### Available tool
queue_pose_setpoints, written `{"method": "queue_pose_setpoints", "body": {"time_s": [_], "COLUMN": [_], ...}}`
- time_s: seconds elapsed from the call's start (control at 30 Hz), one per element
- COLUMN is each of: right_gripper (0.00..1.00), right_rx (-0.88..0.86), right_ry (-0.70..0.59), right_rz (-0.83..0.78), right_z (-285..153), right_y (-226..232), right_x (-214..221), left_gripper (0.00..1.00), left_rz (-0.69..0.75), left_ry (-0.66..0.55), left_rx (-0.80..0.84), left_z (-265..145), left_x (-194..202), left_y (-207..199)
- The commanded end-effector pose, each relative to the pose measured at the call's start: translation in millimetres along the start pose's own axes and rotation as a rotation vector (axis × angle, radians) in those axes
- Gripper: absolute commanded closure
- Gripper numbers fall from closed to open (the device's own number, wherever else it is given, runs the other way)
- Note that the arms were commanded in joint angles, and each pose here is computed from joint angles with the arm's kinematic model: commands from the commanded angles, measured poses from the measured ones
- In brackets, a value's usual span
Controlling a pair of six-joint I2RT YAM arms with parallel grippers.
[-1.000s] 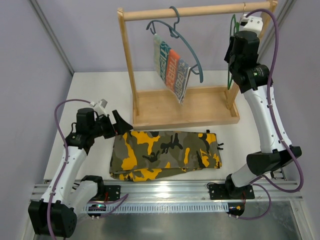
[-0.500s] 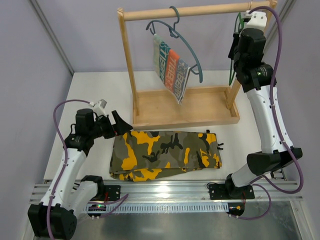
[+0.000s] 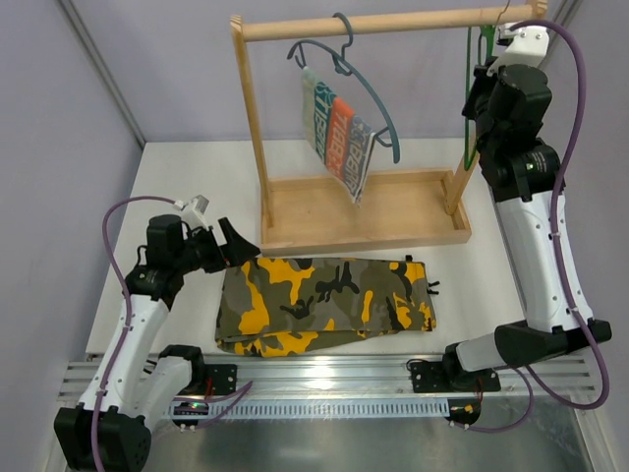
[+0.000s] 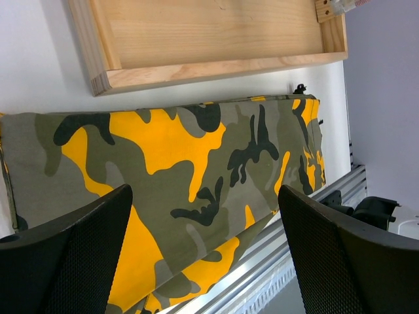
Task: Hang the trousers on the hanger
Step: Grab a hanger with the right arm
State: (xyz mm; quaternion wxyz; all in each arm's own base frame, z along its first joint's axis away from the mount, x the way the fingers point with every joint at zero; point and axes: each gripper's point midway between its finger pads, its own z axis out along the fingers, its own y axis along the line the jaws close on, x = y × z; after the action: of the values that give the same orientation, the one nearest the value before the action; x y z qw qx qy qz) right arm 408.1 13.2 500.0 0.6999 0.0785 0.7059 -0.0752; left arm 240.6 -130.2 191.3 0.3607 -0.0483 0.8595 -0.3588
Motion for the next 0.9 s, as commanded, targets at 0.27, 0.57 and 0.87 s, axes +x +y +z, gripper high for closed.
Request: {"method": "queue_pose_setpoints", "body": {"time_s": [0.27, 0.57, 0.87], "right_gripper": [0.96, 0.96, 0.96], "right_rx": [-0.012, -0.027, -0.112], "right_ry": [0.007, 0.191, 0.416], "right_rz": [0.078, 0.166, 0.306], "right_z": [-48.4, -93.8, -150.1], "right_y": [-17.6, -24.6, -13.6], "right_x": [1.4, 71.4, 182.4], "left_gripper": [0.07, 0.07, 0.38], "left_rz": [0.012, 0.007, -0.192], "left_ry": [-0.026, -0.04, 0.082], "left_rx": [-0.087, -0.128, -0.011], "left_z": [-1.2, -2.4, 30.9], "left_x": [-3.8, -6.1, 17.1], "left_y": [13.9, 20.8, 17.4]}}
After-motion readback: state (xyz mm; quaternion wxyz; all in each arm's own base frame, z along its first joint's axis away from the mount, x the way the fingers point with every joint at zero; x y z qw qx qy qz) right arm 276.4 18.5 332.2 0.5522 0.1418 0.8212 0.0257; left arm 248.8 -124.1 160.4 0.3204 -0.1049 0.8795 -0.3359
